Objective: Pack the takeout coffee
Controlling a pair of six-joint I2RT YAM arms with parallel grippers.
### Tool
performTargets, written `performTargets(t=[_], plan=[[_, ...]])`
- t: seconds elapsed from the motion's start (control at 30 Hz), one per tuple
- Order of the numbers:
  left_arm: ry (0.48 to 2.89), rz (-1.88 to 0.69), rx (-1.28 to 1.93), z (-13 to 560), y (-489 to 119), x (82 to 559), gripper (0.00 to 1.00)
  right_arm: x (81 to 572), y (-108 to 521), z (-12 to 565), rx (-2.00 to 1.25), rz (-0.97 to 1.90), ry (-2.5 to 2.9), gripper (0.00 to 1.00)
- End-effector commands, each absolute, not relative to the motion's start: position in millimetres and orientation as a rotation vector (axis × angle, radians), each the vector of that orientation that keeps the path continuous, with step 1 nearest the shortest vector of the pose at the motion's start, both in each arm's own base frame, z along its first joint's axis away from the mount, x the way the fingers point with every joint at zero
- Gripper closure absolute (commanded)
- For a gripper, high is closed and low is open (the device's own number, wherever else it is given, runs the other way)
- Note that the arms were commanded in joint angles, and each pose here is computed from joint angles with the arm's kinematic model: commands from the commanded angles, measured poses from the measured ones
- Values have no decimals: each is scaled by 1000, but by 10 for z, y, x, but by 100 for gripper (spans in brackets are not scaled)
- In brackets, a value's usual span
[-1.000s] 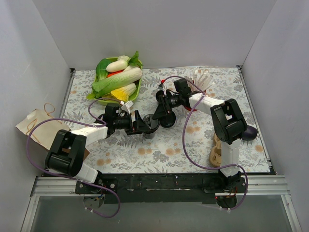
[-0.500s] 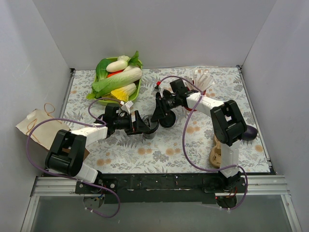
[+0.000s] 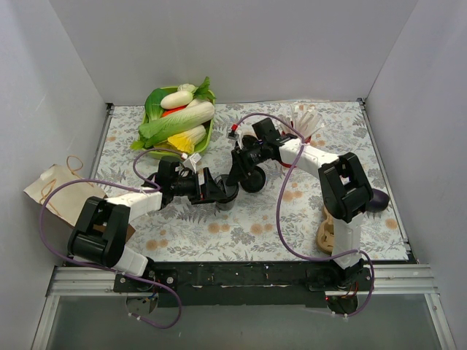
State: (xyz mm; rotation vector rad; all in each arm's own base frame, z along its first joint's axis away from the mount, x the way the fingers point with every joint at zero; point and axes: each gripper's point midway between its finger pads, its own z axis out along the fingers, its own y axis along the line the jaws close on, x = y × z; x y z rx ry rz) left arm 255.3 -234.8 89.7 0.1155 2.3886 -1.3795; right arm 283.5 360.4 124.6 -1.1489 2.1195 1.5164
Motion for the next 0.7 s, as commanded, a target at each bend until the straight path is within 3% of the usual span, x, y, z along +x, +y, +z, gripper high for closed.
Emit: performTargets(t=[0.0, 0.67], plan=[[2326, -1367, 162, 1030, -2327, 2559, 12, 2809, 3636, 1449, -1247, 1427, 2031, 53], [2310, -1362, 161, 1096, -2321, 2573, 12, 2772, 3615, 1256, -1225, 1418, 2117, 47]])
